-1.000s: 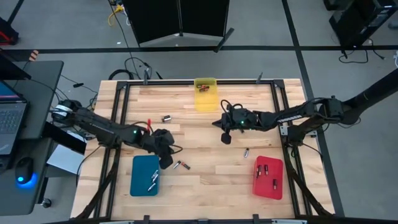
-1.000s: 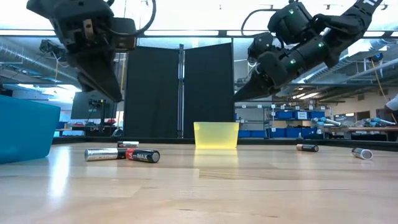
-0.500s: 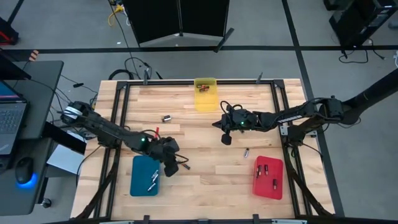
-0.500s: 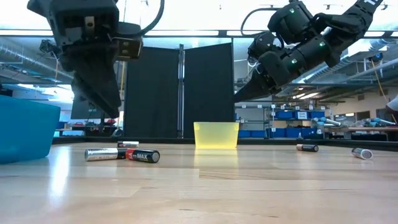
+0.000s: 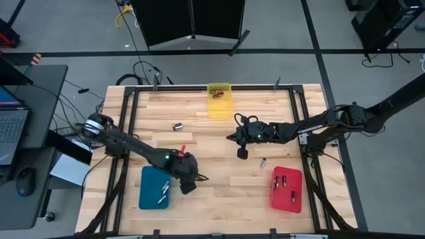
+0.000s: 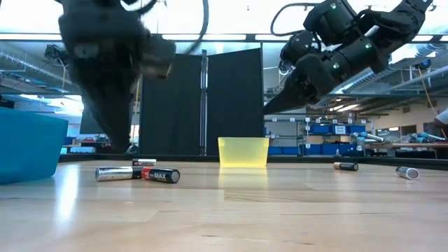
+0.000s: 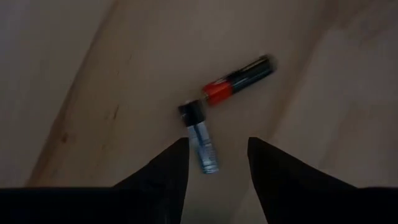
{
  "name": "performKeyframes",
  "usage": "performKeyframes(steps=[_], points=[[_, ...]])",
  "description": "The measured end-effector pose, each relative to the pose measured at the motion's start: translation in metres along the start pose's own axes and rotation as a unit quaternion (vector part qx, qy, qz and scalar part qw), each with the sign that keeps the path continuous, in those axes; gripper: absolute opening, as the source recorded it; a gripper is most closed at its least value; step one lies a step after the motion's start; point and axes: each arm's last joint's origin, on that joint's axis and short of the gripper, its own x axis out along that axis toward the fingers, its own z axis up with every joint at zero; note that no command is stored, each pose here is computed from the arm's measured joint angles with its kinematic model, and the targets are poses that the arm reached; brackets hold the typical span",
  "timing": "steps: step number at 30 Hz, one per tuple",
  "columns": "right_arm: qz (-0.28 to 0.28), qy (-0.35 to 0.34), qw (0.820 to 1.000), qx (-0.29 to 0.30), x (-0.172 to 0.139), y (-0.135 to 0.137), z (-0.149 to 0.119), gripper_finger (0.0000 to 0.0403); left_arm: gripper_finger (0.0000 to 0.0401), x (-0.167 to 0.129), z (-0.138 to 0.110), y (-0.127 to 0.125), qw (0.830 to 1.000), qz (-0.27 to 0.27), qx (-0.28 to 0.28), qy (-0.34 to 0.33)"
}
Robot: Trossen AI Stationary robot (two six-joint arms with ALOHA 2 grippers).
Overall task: Sort batteries
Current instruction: Put the bottom left silver battery into the blue bin
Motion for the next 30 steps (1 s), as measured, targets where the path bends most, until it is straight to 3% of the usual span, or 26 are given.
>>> performKeyframes(steps=[6,18,22,27,30], points=[[0.003,0.000,1.000,-0.010,-0.001,0.009,0.000,0.0009,0.0173,0.020,0.001,-0.002,0.999,0.031,-0.019,0.024],[0.009,-0.007,0.999,-0.037,-0.001,0.013,0.001,0.0009,0.0166,0.035,-0.001,0.004,0.997,0.063,-0.050,0.009],[0.008,-0.008,0.999,-0.043,-0.001,0.013,0.001,0.0009,0.0132,0.036,-0.003,0.007,0.996,0.077,-0.049,0.012],[0.008,-0.009,0.999,-0.049,-0.001,0.013,0.002,0.0009,0.0051,0.036,-0.004,0.008,0.996,0.082,-0.035,0.019],[0.008,-0.010,0.999,-0.052,-0.001,0.013,0.002,0.0009,0.0045,0.035,-0.004,0.008,0.996,0.083,-0.020,0.023]])
